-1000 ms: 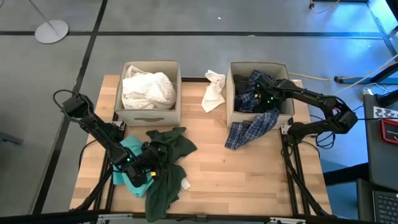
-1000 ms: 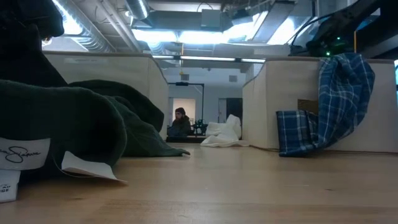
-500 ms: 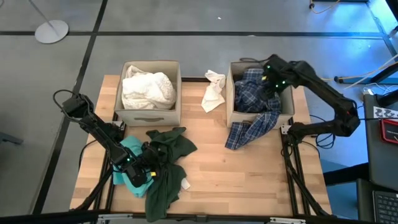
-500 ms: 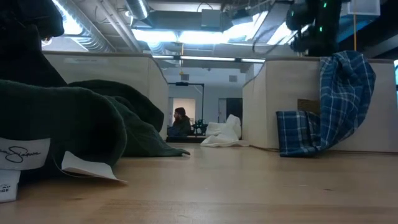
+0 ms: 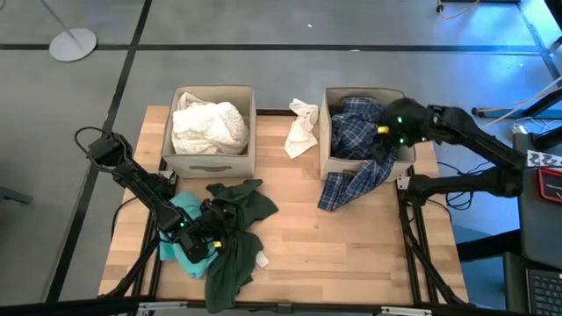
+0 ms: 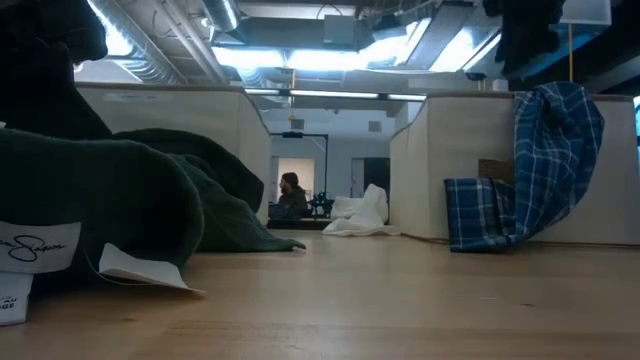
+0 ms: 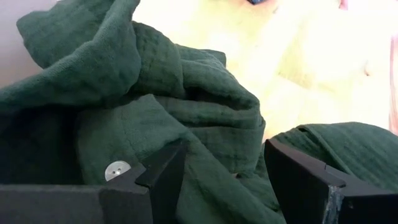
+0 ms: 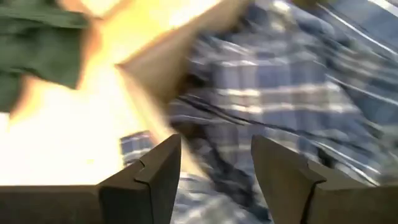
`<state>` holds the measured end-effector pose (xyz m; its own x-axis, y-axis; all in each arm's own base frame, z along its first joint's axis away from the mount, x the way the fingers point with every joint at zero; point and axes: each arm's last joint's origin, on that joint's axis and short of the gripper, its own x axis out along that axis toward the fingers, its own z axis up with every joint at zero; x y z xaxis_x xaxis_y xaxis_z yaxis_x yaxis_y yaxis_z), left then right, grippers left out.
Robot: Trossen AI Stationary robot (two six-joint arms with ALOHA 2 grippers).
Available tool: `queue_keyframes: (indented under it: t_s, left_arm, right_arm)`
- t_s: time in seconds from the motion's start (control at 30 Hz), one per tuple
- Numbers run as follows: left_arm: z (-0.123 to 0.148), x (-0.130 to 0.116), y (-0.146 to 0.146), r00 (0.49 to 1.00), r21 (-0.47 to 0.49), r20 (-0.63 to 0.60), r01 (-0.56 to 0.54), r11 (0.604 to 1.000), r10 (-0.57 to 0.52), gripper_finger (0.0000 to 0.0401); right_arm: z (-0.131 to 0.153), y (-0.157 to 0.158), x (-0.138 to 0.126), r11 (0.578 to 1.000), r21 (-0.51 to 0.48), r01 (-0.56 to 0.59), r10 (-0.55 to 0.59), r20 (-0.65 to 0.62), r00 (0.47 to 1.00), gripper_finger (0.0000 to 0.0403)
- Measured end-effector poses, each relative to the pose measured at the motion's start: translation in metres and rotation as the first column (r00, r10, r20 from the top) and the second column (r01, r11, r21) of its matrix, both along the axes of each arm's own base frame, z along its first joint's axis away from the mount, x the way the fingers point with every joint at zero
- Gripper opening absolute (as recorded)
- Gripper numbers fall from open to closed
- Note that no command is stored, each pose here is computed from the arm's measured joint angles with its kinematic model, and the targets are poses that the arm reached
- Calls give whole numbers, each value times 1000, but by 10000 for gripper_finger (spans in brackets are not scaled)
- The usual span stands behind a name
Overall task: Sort clothes
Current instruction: Put the blue jacket into the right brown bin
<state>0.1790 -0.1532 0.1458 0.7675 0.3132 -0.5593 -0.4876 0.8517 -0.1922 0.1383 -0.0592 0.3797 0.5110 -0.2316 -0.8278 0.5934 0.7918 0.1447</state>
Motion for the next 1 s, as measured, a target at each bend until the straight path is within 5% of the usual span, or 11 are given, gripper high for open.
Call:
queue_keyframes:
  t_s: [0.27,0.5,0.7,1.0]
  left_arm:
    - [0,0,0,1000,6,-2,4,1000,-4,210]
    - [0,0,0,1000,6,-2,4,1000,-4,210]
    - [0,0,0,1000,6,-2,3,1000,-3,210]
    - [0,0,0,1000,11,-4,7,1000,-7,210]
  right_arm:
    - [-8,53,31,949,-132,-286,300,92,950,200]
    - [-52,102,63,800,-227,-556,580,53,813,200]
    - [-98,115,87,777,-237,-583,592,-42,805,200]
    - [-146,118,96,755,-56,-653,590,-377,714,200]
